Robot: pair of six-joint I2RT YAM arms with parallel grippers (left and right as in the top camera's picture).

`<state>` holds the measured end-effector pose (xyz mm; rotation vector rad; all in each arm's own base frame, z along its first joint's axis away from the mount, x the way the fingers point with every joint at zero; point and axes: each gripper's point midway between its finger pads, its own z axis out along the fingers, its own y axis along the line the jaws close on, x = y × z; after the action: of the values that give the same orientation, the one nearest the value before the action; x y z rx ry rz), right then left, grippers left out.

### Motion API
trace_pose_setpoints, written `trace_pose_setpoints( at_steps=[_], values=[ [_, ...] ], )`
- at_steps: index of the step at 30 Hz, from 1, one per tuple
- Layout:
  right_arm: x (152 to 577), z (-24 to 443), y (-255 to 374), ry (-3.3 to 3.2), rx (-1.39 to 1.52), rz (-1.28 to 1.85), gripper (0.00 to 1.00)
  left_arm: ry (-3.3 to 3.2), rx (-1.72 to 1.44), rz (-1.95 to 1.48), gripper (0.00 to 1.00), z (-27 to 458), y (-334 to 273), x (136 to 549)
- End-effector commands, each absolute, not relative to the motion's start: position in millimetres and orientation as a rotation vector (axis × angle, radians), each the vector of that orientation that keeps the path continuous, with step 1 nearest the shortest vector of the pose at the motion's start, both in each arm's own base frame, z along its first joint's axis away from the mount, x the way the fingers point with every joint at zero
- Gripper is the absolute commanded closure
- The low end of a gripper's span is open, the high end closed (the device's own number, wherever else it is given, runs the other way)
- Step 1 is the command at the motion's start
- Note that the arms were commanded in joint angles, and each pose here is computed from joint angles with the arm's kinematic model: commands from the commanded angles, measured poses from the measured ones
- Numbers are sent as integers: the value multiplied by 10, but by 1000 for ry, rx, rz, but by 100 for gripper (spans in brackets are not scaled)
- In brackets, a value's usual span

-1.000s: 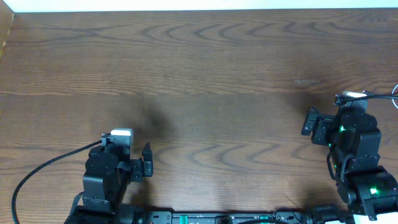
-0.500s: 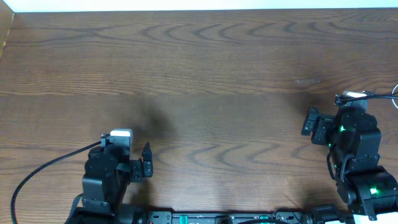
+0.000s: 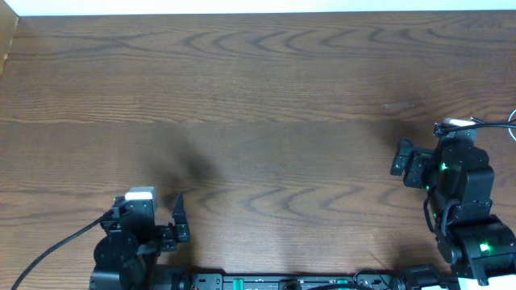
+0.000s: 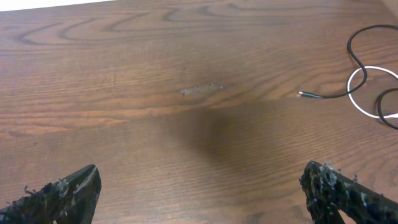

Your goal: Untangle cables

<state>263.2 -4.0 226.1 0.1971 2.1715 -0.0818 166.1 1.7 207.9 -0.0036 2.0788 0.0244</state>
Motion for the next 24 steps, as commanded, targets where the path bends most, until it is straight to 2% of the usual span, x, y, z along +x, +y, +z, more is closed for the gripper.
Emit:
trace_pose_setpoints(
  at_steps=[1, 24],
  values=[
    [2626, 2239, -8, 2176, 194, -70, 1, 2067, -19, 27, 2, 2075, 41, 1601],
    [2626, 2239, -8, 2176, 194, -70, 1, 1995, -66, 49, 2, 2088, 117, 1377]
  ],
)
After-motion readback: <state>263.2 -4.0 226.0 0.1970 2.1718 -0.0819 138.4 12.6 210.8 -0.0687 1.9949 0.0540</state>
